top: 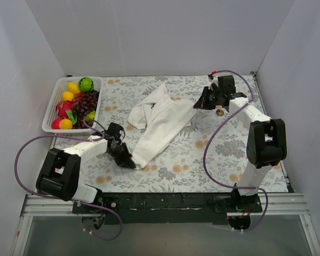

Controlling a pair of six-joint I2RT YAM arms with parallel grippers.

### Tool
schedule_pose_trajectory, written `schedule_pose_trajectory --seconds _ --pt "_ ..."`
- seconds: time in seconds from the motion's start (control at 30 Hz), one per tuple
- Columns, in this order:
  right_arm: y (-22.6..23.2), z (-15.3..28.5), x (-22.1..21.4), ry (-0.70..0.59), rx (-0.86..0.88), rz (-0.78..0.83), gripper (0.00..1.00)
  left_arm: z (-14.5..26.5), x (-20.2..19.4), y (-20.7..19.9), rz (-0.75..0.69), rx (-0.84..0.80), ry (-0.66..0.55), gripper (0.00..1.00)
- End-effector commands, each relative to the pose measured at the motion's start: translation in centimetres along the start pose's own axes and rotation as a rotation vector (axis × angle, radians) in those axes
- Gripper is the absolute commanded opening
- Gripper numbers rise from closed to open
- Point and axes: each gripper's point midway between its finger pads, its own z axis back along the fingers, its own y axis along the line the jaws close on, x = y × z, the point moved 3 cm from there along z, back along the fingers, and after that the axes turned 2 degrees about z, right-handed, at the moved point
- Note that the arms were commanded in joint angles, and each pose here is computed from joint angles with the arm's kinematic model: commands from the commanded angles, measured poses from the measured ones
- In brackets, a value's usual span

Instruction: Pin the brooch onto the clothing

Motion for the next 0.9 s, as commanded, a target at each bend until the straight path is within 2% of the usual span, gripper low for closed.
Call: schedule_pose_trajectory --seconds 0.0,0.1,0.17,0.2,0.27,0.3,0.37,0.4,0.43,0.5,0.53,0.63,0.77,0.87 --pt "2.2 1.7 2.8 -0.05 0.058 0.055 0.01 3.5 4.3 -5.0 -0.113 -0.068 -0.191 0.0" --pt "4.7 3.8 5.6 -0.114 0.104 0.098 0.01 8.1 7.6 -10.3 -0.217 -0.125 -0.332 0.0" --pt "6.7 6.0 7.6 -0.173 0.138 0.133 0.01 10.6 9.0 -12.5 -0.252 -0.147 -0.39 0.0" --pt "8.1 7.5 9.2 -0.224 0.16 0.161 0.01 13.6 10.5 -15.6 -0.307 -0.2 -0.465 0.0" --pt "10.7 10.5 11.2 -0.305 0.194 0.204 0.01 17.0 12.1 -18.0 -0.34 -0.242 -0.537 0.0" --pt "12.2 12.5 12.8 -0.366 0.211 0.232 0.01 20.7 13.3 -20.8 -0.384 -0.299 -0.619 0.0" --pt "14.8 16.0 14.5 -0.466 0.25 0.277 0.01 25.0 14.7 -22.6 -0.404 -0.329 -0.709 0.0" --pt "15.9 17.6 15.3 -0.513 0.263 0.294 0.01 25.8 15.8 -23.6 -0.411 -0.331 -0.731 0.0" --pt "17.7 20.3 15.9 -0.578 0.287 0.327 0.01 31.7 15.5 -25.5 -0.453 -0.396 -0.864 0.0" --pt "19.8 23.5 17.0 -0.677 0.319 0.363 0.01 35.8 15.0 -26.5 -0.466 -0.454 -0.995 0.0" --pt "21.2 26.3 17.2 -0.745 0.332 0.39 0.01 39.3 14.1 -26.9 -0.479 -0.515 -1.103 0.0" --pt "23.6 31.5 17.2 -0.895 0.358 0.438 0.01 46.1 11.1 -26.8 -0.481 -0.622 -1.303 0.0" --pt "26.0 36.5 16.0 -1.005 0.403 0.498 0.01 52.1 6.7 -26.0 -0.532 -0.722 -1.453 0.0" --pt "27.1 39.1 14.5 -1.06 0.441 0.523 0.01 54.2 3.9 -24.8 -0.562 -0.771 -1.502 0.0"
